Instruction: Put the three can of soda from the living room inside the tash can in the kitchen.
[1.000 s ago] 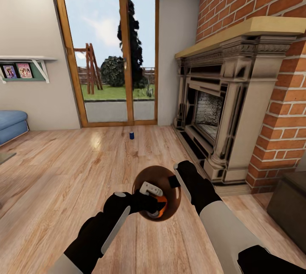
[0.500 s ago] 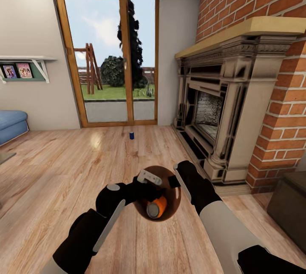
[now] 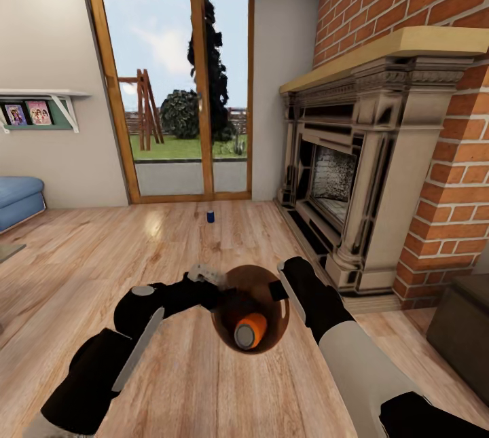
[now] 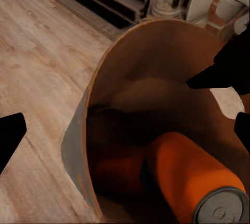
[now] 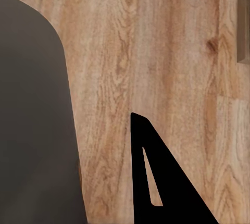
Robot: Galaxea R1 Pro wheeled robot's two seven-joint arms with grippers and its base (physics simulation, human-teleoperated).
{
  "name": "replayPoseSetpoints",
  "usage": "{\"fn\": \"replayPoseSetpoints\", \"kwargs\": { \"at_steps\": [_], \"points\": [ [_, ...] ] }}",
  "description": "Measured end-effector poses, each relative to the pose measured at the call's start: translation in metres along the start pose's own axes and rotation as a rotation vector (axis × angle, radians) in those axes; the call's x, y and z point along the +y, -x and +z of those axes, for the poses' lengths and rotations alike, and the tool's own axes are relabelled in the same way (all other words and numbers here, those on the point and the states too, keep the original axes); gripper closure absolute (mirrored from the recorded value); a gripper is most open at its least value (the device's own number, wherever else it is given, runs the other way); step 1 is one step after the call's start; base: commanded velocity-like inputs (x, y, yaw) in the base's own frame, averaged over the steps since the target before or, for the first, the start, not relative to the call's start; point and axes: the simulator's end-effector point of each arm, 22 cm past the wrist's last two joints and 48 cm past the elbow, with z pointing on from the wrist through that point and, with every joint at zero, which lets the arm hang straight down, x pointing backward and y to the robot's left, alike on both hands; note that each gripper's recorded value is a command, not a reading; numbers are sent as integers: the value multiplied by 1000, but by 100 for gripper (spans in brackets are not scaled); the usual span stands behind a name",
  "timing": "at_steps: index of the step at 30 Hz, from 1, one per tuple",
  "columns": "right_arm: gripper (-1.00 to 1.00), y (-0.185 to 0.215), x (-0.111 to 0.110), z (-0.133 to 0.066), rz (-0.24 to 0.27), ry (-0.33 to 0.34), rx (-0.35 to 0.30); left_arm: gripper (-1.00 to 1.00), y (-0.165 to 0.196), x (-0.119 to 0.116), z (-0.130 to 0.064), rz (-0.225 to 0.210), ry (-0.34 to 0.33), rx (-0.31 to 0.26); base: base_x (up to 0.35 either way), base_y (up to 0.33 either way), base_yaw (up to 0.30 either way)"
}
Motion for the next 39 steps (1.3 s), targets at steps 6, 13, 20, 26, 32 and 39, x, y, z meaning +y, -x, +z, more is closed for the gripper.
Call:
{"fn": "replayPoseSetpoints", "kwargs": {
  "at_steps": [6,13,20,26,32,39],
  "points": [
    [100,0,0,0,-1,-2,0,-100,21,85,-41,-144,87,-103,0,0,0],
    [100,0,0,0,0,-1,1,-100,24,154,-82,-211,201,-165,0,0,0],
    [100,-1,0,0,0,0,1,-100,14,184,-101,-215,274,-201,0,0,0],
    [100,-2,-1,1,3,1,4,-100,-47,189,-100,-205,332,-208,0,0,0],
    [100,-3,-1,1,3,1,4,-100,-79,195,-90,-214,349,-201,0,0,0],
    [100,0,-4,0,6,-4,-5,-100,-111,205,-80,-222,366,-201,0,0,0]
  ]
}}
